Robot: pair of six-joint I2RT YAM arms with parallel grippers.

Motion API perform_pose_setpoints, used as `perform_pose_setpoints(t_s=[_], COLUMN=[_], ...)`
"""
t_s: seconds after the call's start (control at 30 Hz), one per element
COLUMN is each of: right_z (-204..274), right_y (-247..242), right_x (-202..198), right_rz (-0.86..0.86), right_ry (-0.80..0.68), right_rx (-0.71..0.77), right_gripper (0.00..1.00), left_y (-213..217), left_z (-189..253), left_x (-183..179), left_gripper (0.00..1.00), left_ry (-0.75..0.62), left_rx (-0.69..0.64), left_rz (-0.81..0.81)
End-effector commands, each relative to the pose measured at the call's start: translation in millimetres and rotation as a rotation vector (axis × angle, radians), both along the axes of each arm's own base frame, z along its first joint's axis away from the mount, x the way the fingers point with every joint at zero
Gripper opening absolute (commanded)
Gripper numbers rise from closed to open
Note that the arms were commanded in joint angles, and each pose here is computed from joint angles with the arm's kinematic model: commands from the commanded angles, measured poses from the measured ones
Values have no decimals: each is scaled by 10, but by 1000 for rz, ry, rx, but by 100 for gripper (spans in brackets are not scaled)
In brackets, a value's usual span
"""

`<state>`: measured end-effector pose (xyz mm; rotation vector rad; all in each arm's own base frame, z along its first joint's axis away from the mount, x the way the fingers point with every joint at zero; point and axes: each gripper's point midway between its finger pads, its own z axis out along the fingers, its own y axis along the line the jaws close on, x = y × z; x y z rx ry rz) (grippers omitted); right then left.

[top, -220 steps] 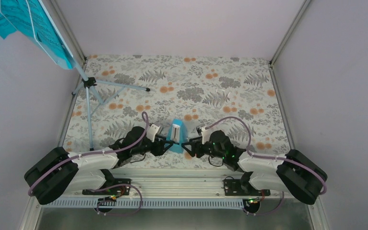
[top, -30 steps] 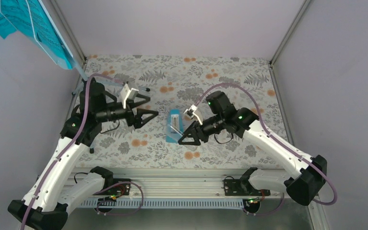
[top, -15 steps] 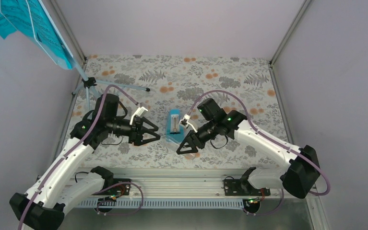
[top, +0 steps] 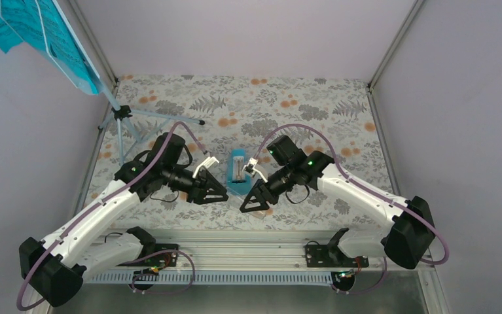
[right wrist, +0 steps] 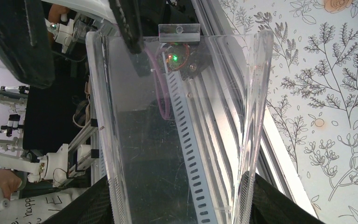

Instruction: Pack up the instrument practice props

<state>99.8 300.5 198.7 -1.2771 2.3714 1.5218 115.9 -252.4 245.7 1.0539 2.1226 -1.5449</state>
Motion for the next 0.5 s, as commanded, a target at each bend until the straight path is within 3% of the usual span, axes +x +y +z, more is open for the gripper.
perform_pose_setpoints(t_s=[0.0, 0.2, 0.47], right_z=[19, 11, -28], right_y=[25, 44, 49], right_x=[-66, -51, -39], right_rz=[35, 36, 33], right_ry=[8, 13, 19], right_rx=[26, 23, 10], right_gripper=[48, 49, 48], left_y=[6, 27, 27], left_z=[-45, -121, -127], left_x=[-48, -98, -141], left_gripper=[35, 24, 18], left_ry=[3, 15, 22], left_rx=[10, 29, 15], left_rz=[-16, -35, -54])
